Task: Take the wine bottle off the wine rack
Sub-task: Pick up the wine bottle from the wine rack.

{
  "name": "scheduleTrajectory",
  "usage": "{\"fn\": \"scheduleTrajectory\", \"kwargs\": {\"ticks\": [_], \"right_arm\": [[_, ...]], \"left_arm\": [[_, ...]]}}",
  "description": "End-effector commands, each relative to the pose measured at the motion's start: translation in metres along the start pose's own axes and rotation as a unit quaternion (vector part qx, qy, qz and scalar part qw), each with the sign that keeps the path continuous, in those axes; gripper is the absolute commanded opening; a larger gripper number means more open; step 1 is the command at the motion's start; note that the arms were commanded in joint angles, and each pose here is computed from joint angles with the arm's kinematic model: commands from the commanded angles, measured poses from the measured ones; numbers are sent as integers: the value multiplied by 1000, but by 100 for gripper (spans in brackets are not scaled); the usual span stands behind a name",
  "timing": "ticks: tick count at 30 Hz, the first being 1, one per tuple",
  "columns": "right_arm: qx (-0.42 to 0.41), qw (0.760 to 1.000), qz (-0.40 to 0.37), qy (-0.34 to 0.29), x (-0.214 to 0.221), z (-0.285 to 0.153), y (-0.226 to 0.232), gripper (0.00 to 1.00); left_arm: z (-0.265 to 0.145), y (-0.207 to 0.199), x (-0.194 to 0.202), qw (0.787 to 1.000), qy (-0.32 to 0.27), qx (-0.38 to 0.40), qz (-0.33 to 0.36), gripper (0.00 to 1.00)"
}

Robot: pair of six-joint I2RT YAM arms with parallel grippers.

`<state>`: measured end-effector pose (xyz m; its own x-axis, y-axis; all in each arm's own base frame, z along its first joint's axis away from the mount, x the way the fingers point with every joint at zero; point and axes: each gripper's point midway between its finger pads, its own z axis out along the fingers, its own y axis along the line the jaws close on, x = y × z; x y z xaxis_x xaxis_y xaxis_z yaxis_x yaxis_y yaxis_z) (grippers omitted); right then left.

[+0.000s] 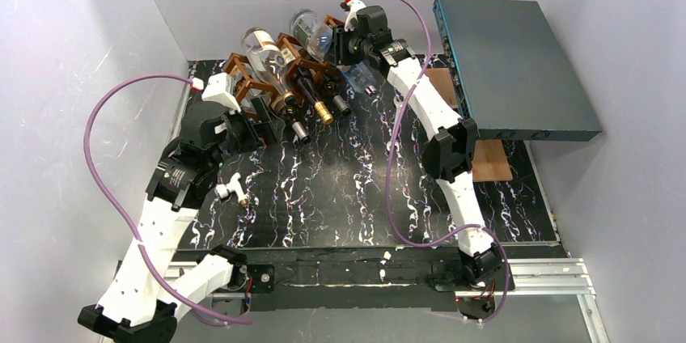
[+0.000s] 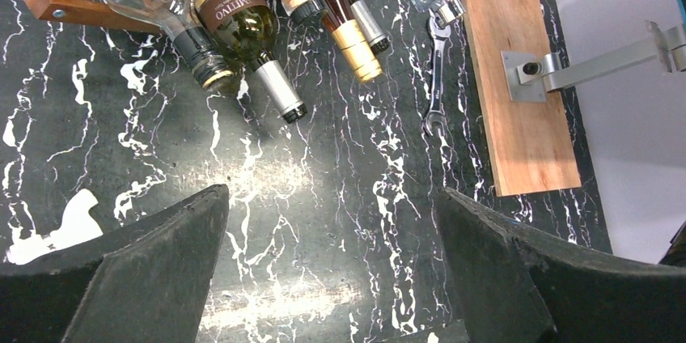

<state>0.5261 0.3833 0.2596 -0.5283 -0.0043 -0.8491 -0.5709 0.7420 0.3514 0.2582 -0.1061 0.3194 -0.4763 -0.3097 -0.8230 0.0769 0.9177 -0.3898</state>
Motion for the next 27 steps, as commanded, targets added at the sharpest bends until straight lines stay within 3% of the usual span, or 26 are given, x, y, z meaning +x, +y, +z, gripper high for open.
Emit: {"fn": "scheduleTrajectory", "kwargs": {"ticks": [1,27], "right_arm": [[-62,992,-19,-112,-88,-59,43,1],[-52,974,-116,-185,-131,-84,58,1]], "left_arm": [[4,-7,0,1000,2,16,-14,99],[23,-22,2,998,10,46,-49,99]]}}
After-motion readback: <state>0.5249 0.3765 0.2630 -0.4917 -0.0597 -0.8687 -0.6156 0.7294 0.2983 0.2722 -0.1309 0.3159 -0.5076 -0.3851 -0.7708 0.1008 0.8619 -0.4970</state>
